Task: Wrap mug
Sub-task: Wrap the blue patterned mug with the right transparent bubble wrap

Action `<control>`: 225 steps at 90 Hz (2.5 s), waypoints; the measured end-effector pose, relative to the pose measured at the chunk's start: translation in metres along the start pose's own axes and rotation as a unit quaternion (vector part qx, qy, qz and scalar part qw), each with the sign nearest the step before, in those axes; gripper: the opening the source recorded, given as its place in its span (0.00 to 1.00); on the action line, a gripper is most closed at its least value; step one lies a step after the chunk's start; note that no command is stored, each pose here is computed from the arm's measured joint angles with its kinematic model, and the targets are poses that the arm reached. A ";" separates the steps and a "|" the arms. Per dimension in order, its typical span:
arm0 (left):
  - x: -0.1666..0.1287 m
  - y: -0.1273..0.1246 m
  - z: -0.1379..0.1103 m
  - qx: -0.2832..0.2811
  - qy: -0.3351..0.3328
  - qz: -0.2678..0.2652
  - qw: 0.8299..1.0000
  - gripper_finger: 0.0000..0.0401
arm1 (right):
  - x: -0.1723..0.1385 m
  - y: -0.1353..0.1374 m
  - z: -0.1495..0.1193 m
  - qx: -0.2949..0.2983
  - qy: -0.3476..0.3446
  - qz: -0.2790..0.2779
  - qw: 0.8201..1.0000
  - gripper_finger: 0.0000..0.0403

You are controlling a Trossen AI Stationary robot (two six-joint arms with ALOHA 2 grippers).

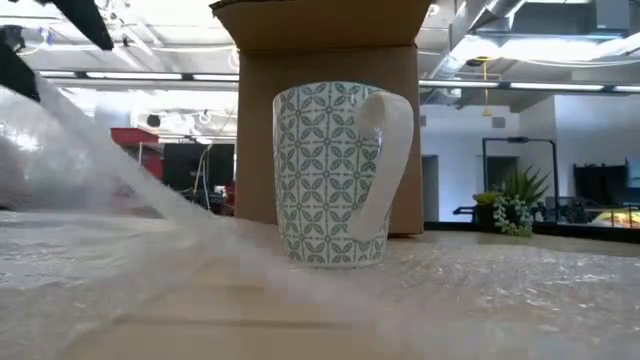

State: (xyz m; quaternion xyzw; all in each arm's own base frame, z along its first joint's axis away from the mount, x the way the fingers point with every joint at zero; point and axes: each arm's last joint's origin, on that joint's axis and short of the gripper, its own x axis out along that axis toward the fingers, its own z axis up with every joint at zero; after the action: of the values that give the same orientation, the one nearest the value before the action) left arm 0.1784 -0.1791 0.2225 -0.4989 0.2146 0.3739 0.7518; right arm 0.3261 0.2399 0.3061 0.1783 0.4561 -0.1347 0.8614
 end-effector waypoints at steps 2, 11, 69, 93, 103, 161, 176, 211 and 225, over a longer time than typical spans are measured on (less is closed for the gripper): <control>0.003 0.004 0.003 -0.004 -0.001 0.000 1.000 0.72 | 0.000 0.000 0.000 0.000 0.000 0.000 1.000 0.33; 0.016 0.020 0.016 -0.026 -0.008 0.003 1.000 0.72 | 0.000 0.000 -0.001 -0.001 0.002 0.001 1.000 0.33; -0.010 -0.032 0.039 0.221 0.087 -0.065 0.969 0.02 | -0.006 -0.002 -0.003 0.015 0.014 -0.013 1.000 0.33; -0.022 -0.102 0.004 0.431 0.151 -0.163 0.874 0.00 | -0.032 -0.023 0.023 0.062 -0.002 -0.081 0.995 0.33; -0.015 -0.130 -0.013 0.481 0.143 -0.179 0.847 0.00 | -0.039 -0.031 0.036 0.077 -0.003 -0.092 0.993 0.33; 0.083 -0.206 -0.036 0.582 0.133 -0.254 0.761 0.00 | -0.042 -0.052 0.045 0.126 0.082 -0.128 0.980 0.33; 0.093 -0.208 -0.031 0.572 0.158 -0.262 0.761 0.03 | -0.046 -0.043 0.031 0.118 0.089 -0.122 0.981 0.33; 0.104 -0.210 -0.020 0.508 0.199 -0.255 0.799 0.34 | -0.080 -0.025 -0.004 0.060 0.119 -0.065 0.989 0.33; 0.095 -0.221 -0.011 0.461 0.203 -0.261 0.823 0.38 | -0.103 -0.024 -0.017 0.035 0.127 -0.031 0.991 0.33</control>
State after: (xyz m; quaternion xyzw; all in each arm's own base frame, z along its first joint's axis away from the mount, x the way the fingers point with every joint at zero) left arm 0.4105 -0.2053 0.2824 -0.1960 0.3715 -0.0893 0.9031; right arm 0.2481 0.2329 0.3790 0.2102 0.5621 -0.1533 0.7851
